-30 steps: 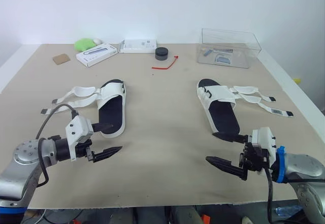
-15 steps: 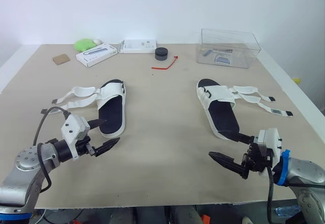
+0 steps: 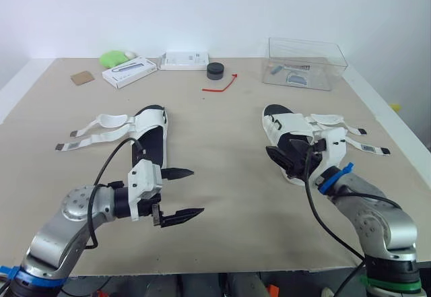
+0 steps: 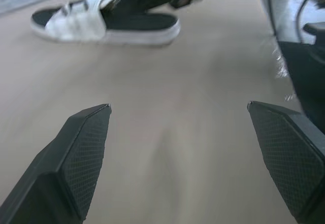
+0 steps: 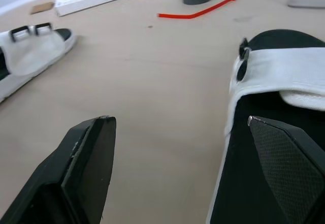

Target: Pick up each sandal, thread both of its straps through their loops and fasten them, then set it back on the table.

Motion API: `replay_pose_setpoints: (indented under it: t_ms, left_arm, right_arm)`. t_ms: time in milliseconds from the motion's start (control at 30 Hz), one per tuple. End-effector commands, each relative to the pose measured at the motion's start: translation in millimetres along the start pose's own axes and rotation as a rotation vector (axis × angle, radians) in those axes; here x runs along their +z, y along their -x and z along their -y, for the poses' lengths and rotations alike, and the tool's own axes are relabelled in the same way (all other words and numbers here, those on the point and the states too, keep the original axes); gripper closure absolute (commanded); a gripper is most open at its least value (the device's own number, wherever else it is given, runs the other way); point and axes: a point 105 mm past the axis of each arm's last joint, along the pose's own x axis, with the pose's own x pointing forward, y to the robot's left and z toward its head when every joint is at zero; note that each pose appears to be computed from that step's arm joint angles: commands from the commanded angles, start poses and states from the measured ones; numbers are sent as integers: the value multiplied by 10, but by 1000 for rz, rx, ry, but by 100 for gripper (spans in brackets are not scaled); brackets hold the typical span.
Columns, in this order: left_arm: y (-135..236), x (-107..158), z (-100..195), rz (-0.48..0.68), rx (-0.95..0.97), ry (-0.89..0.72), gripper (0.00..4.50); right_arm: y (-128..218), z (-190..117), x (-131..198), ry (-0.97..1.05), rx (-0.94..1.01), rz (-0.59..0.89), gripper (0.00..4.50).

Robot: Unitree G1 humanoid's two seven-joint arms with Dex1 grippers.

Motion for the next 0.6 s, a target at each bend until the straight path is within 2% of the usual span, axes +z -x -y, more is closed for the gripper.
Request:
replay_pose_setpoints:
  t_ms: [33, 333, 567, 600]
  left_arm:
    - [-72, 76, 15, 32, -30, -20, 6]
    - [-135, 78, 44, 42, -22, -25, 6]
    - [-110, 69, -38, 43, 46, -29, 6]
    - [-103, 64, -52, 43, 55, -23, 2]
  right_arm:
    - [-97, 62, 46, 28, -50, 21, 0]
    - [-336, 211, 19, 86, -181, 30, 0]
    - [-466, 293, 85, 131, -184, 66, 0]
    - [-491, 281, 92, 147, -173, 72, 26]
